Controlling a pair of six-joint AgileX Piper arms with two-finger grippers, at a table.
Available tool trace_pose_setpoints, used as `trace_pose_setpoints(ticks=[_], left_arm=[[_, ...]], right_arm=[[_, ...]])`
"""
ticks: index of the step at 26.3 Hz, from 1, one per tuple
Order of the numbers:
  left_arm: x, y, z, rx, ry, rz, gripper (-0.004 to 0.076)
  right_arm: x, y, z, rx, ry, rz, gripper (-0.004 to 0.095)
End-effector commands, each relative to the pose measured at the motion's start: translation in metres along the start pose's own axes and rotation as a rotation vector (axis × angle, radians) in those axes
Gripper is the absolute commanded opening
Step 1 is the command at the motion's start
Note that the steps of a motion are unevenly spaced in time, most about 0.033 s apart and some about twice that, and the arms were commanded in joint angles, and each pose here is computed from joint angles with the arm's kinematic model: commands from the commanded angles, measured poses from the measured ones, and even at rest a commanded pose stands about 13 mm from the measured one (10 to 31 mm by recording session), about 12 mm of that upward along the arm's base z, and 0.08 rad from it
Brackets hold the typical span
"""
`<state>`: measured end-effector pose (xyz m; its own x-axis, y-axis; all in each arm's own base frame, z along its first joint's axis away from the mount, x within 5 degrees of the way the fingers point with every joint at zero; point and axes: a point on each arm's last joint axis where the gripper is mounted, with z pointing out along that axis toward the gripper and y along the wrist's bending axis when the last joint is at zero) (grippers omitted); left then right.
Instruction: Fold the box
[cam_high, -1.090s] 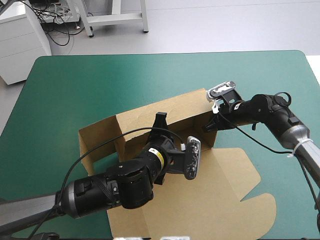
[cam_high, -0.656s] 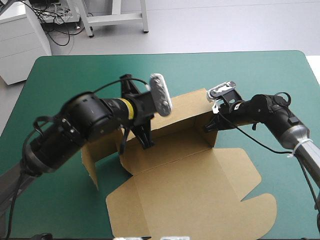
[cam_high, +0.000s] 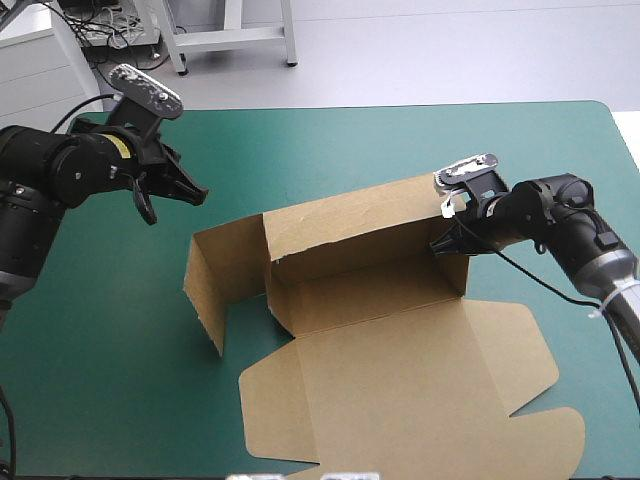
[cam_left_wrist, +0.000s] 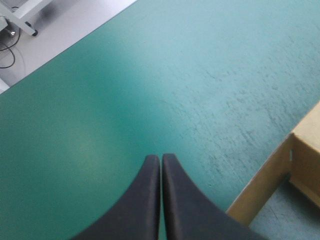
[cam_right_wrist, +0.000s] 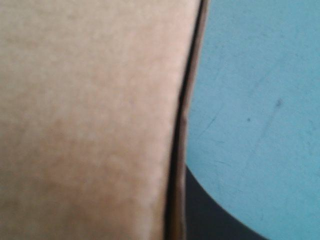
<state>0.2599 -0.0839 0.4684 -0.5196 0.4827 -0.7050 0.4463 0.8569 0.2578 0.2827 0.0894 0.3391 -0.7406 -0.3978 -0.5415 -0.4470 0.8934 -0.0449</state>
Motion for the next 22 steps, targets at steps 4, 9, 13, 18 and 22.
trace_pose_setpoints(ticks=[4,9,13,18,22], left_arm=[[-0.005,0.013,-0.031,-0.069,-0.151,-0.055,-0.0006],[-0.005,0.013,-0.031,-0.07,-0.151,-0.055,-0.0006],[-0.006,0.013,-0.032,-0.073,-0.162,-0.055,-0.0006],[-0.007,0.013,-0.031,-0.073,-0.168,-0.055,-0.0006],[-0.007,0.013,-0.031,-0.073,-0.168,-0.055,-0.0006]], right_arm=[[-0.014,-0.014,-0.025,0.06,0.001,0.096,-0.0022],[-0.029,-0.04,0.009,0.027,0.055,0.198,-0.0023],[-0.047,-0.051,0.031,0.031,0.063,0.203,-0.0023],[-0.065,-0.059,0.05,0.032,0.057,0.198,-0.0021],[-0.075,-0.063,0.06,0.033,0.052,0.195,0.0024]])
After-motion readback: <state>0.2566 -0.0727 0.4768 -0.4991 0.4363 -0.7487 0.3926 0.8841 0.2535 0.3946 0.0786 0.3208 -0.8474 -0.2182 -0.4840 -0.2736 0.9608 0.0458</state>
